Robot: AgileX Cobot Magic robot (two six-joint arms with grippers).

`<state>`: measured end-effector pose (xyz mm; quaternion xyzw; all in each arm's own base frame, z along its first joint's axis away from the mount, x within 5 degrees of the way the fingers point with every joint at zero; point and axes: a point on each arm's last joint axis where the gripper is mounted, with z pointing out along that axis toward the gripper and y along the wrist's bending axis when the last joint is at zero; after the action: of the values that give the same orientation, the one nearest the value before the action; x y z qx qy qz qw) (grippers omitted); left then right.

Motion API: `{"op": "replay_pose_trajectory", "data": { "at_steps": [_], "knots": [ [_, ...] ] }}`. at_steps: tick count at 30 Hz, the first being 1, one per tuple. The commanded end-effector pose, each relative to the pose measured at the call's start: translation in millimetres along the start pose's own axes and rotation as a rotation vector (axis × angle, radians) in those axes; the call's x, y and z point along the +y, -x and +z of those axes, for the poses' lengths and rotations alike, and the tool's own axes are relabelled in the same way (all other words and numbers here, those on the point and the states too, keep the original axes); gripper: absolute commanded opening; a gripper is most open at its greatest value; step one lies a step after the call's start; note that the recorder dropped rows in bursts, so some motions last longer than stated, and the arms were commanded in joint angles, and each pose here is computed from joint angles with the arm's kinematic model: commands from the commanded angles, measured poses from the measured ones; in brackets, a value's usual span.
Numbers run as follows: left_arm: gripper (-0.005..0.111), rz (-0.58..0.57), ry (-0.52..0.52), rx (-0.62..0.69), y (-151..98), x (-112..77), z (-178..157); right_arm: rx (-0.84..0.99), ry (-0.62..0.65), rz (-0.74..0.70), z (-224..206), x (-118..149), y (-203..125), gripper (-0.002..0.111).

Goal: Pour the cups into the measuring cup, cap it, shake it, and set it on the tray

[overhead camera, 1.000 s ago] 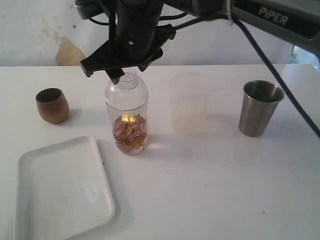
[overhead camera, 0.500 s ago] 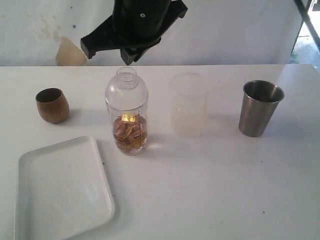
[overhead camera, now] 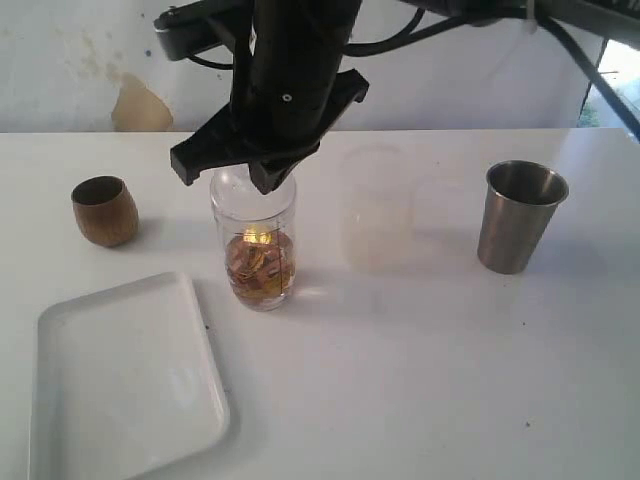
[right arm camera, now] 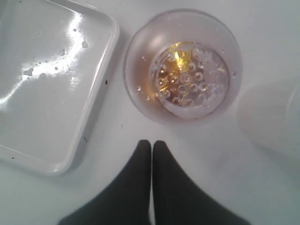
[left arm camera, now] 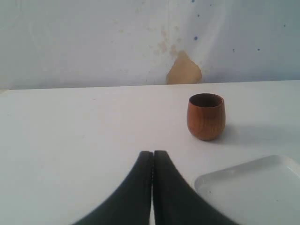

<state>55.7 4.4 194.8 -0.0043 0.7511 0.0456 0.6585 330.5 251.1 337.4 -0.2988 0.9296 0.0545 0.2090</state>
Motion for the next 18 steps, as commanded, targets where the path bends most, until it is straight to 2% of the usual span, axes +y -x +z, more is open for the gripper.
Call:
{"op": "replay_pose_trajectory", "data": {
  "at_steps": [1, 7, 18],
  "knots": [
    [0.001, 0.0, 0.002, -0.005, -0.8, 0.1, 0.0, 0.013, -0.021, -0.021, 4.7, -1.5, -0.9, 0.0],
    [0.001, 0.0, 0.002, -0.005, -0.8, 0.1, 0.0, -0.002, -0.089, -0.043, 4.6, -7.7, 0.7, 0.0],
    [0.001, 0.0, 0.002, -0.005, -0.8, 0.1, 0.0, -0.076, -0.087, -0.017, 4.3, -7.4, 7.3, 0.0]
  ]
}}
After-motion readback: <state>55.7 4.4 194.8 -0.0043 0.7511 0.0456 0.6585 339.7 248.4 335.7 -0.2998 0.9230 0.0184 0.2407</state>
